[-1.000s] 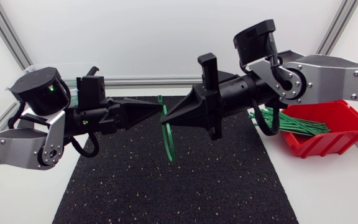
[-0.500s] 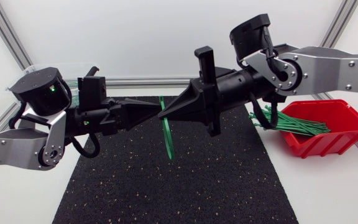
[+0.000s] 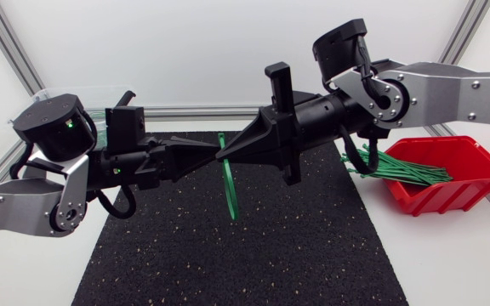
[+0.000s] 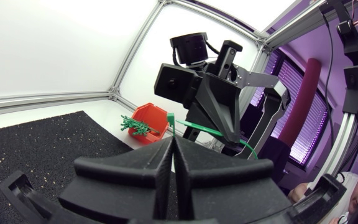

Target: Take a green cable tie from the red box, thread the tail through the head to close it, then place it in the transparent bin on the left.

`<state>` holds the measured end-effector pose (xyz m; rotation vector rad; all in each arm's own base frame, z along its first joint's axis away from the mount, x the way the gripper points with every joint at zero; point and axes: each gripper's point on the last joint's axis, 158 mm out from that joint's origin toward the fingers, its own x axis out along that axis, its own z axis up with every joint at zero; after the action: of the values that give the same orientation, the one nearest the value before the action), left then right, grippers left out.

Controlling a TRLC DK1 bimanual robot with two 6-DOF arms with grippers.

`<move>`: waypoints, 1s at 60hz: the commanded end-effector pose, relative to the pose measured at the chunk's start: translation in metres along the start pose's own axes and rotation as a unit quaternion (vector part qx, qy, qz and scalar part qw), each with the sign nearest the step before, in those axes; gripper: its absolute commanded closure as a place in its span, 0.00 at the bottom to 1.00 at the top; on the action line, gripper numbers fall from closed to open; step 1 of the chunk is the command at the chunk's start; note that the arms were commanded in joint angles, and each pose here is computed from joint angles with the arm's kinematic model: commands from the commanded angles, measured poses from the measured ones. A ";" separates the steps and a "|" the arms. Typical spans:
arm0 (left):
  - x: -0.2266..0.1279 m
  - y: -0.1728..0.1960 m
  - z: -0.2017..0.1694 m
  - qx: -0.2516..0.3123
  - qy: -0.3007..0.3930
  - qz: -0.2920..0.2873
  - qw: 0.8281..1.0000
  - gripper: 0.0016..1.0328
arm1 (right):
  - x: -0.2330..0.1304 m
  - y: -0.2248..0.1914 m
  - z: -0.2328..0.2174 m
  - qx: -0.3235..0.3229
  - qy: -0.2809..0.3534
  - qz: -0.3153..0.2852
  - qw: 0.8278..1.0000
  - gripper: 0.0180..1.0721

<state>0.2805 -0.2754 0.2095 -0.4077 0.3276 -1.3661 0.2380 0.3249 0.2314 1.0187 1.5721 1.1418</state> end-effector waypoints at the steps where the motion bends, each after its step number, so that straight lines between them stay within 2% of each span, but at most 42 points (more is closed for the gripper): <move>1: -0.002 -0.011 -0.001 -0.003 -0.002 -0.009 1.000 0.97 | -0.002 0.001 0.005 0.017 0.000 0.002 1.000 0.94; 31: 0.002 -0.021 -0.005 -0.003 0.002 -0.020 1.000 0.97 | -0.007 0.010 0.000 0.004 -0.005 0.006 1.000 0.95; 49: 0.003 -0.036 0.000 0.018 -0.008 -0.025 1.000 0.97 | -0.010 -0.003 0.011 0.042 -0.007 0.002 0.999 0.95; 60: 0.003 -0.046 0.001 0.030 -0.012 -0.029 0.999 0.97 | -0.011 0.003 0.008 0.040 0.001 0.007 0.999 0.94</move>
<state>0.2596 -0.2814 0.2318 -0.3937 0.2570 -1.3689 0.2348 0.3173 0.2305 1.0663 1.6432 1.1203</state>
